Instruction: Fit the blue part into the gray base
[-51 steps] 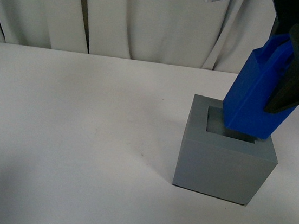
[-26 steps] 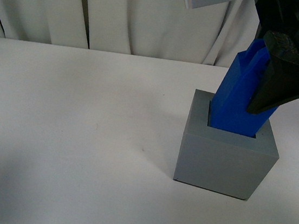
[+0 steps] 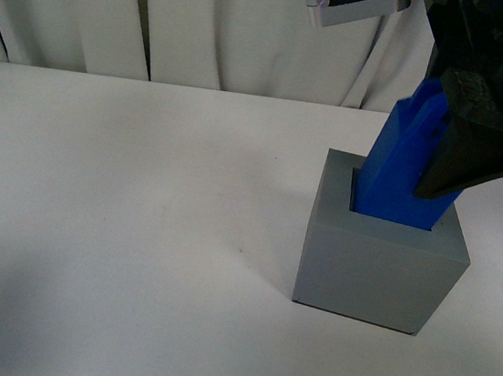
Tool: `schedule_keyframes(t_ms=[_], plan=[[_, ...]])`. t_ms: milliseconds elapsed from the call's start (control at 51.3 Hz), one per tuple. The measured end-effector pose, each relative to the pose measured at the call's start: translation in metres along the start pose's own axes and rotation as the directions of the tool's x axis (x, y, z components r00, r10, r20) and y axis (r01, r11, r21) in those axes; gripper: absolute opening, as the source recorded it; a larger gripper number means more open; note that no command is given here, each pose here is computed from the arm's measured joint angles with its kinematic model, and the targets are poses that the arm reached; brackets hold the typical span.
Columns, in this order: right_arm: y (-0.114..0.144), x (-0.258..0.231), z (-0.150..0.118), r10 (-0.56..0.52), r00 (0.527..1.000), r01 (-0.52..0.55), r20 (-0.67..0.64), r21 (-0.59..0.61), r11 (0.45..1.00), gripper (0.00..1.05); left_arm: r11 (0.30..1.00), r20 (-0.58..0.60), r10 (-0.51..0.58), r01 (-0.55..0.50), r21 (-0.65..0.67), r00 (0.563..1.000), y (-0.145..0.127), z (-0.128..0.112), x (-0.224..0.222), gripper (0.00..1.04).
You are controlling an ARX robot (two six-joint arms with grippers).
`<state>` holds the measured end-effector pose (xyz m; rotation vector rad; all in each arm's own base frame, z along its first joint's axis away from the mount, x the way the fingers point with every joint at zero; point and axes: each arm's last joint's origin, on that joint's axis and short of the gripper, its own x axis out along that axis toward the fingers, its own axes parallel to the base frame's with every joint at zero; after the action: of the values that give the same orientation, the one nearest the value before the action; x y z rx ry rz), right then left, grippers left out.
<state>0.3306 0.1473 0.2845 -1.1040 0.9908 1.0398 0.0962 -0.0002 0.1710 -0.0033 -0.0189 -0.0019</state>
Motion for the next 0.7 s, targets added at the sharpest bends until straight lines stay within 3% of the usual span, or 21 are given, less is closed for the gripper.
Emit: schedule_keyframes(t_ms=[195, 507, 702], plan=[[-0.003, -0.006, 0.001, 0.013, 0.998, -0.014, 0.056, 0.026, 1.000, 0.99, 1.000, 0.000, 0.000, 0.000, 0.000, 1.000, 0.000, 0.000, 0.000, 0.99], [-0.012, -0.034, -0.013, -0.061, 0.972, 0.037, 0.226, 0.113, 0.993, 0.97, 1.000, 0.000, 0.000, 0.000, 0.000, 1.000, 0.000, 0.000, 0.000, 0.99], [-0.004, -0.061, -0.047, -0.180, 0.910, 0.091, 0.373, 0.245, 0.965, 0.97, 1.000, 0.000, 0.000, 0.000, 0.000, 1.000, 0.000, 0.000, 0.000, 0.99]])
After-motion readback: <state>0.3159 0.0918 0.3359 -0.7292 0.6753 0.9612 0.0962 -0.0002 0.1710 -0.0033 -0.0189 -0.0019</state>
